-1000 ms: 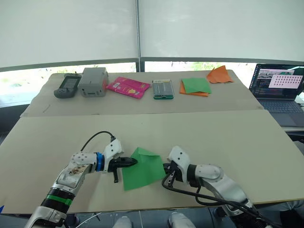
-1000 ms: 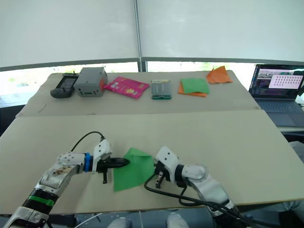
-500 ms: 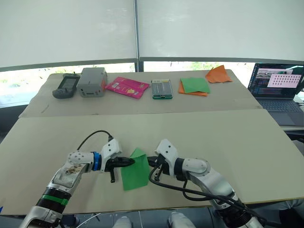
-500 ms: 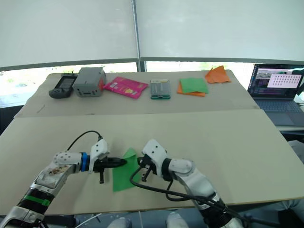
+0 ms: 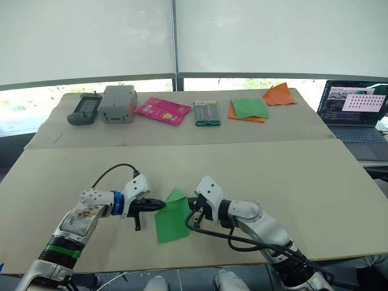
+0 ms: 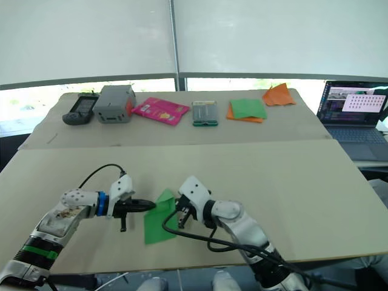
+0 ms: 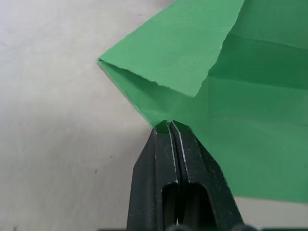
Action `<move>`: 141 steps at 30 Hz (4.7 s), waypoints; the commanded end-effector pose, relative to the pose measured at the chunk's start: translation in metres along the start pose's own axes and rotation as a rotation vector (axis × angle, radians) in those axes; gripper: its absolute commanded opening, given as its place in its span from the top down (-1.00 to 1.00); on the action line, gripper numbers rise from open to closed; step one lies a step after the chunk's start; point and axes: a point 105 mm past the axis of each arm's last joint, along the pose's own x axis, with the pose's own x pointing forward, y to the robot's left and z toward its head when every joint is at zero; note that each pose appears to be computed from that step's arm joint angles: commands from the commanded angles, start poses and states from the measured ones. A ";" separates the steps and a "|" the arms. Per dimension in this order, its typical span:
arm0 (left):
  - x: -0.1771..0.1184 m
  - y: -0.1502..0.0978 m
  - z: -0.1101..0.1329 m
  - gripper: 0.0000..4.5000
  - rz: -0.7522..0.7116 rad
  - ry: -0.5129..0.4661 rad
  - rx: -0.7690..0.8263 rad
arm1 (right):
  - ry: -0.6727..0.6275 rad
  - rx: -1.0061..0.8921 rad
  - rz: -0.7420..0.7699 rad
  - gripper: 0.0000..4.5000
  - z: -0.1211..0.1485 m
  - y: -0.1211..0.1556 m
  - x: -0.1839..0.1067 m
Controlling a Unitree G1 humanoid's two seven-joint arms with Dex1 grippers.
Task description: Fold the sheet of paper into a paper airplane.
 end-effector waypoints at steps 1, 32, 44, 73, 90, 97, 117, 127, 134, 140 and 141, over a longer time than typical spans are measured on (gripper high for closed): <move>-0.004 0.002 0.006 0.98 0.012 0.006 0.014 | -0.035 -0.027 -0.002 1.00 0.008 0.000 -0.001; 0.005 -0.005 0.026 0.98 -0.016 -0.061 0.022 | -0.050 -0.053 -0.013 1.00 0.019 -0.002 -0.005; 0.020 -0.011 0.015 0.98 -0.047 -0.029 0.012 | -0.049 -0.100 0.010 1.00 0.028 0.006 0.006; -0.031 -0.003 0.037 0.98 0.009 -0.082 -0.002 | 0.116 -0.114 0.084 1.00 -0.015 0.011 0.046; -0.006 -0.019 -0.015 0.98 -0.019 0.057 0.026 | 0.017 -0.107 0.043 1.00 0.012 0.004 0.040; -0.007 -0.021 -0.019 0.98 -0.022 0.076 0.053 | 0.055 -0.137 0.036 1.00 -0.001 -0.017 0.038; -0.009 -0.022 -0.025 0.98 -0.005 0.120 0.098 | 0.131 -0.103 0.112 1.00 -0.040 -0.031 0.046; -0.009 -0.021 -0.028 0.98 -0.003 0.133 0.109 | 0.138 -0.079 0.144 1.00 -0.050 -0.005 0.029; -0.010 -0.019 -0.029 0.98 0.000 0.138 0.114 | 0.164 -0.089 0.214 1.00 -0.059 0.018 0.017; -0.009 -0.018 -0.030 0.98 0.000 0.143 0.119 | 0.189 -0.138 0.233 1.00 -0.061 0.026 0.018; -0.009 -0.018 -0.030 0.98 -0.001 0.144 0.119 | 0.190 -0.139 0.224 1.00 -0.061 0.024 0.019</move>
